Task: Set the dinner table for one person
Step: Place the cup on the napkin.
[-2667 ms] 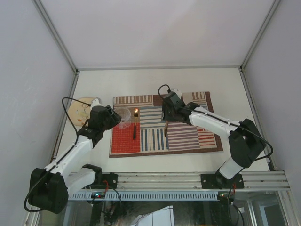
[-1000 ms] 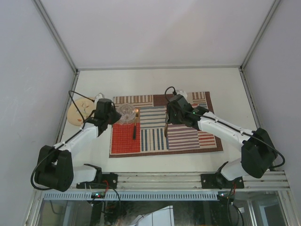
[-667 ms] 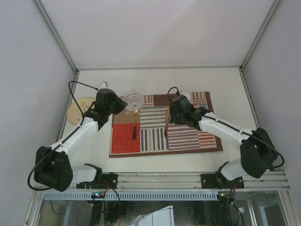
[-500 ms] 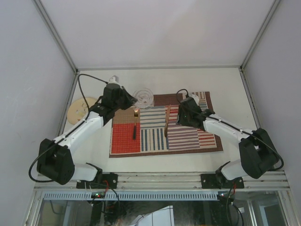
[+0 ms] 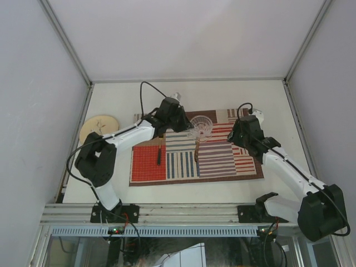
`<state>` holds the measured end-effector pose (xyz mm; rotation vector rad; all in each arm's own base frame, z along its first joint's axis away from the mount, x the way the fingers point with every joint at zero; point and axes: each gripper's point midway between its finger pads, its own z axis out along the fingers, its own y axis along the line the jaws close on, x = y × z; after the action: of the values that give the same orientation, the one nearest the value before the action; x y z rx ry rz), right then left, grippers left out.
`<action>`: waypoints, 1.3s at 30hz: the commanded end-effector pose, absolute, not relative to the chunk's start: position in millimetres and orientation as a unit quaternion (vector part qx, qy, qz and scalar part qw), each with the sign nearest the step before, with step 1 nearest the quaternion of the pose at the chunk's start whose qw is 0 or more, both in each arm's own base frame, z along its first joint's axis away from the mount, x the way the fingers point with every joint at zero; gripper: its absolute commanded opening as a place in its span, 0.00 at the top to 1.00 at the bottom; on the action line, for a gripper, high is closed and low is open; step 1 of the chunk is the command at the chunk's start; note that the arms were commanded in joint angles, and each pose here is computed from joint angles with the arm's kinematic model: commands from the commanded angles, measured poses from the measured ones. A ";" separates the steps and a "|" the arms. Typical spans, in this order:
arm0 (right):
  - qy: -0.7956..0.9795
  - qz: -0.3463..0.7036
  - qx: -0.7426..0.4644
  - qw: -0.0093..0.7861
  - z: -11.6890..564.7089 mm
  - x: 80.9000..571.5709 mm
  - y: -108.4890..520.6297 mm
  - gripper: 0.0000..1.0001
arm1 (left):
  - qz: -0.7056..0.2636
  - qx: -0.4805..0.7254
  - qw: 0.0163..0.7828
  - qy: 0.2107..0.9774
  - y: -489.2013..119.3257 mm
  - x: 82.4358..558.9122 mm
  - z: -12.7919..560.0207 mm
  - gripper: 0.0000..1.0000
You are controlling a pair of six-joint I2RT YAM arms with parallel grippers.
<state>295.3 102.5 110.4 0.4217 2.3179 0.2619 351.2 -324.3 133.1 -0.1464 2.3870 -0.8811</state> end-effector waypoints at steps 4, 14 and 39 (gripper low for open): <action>0.891 0.105 0.170 0.408 124.6 301.7 90.9 0.50 | -0.398 0.021 0.302 0.866 -396.3 355.6 175.5 1.00; 0.884 0.109 0.176 0.420 131.3 301.4 85.3 0.50 | -0.401 0.054 0.259 0.877 -430.1 336.8 143.0 1.00; 0.876 0.137 0.177 0.427 145.7 310.9 87.2 0.50 | -0.355 0.085 0.235 0.901 -442.1 333.2 100.8 0.69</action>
<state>297.4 83.4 124.2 0.4616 2.2544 0.3041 326.0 -429.2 76.5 0.1915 2.5420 -0.9454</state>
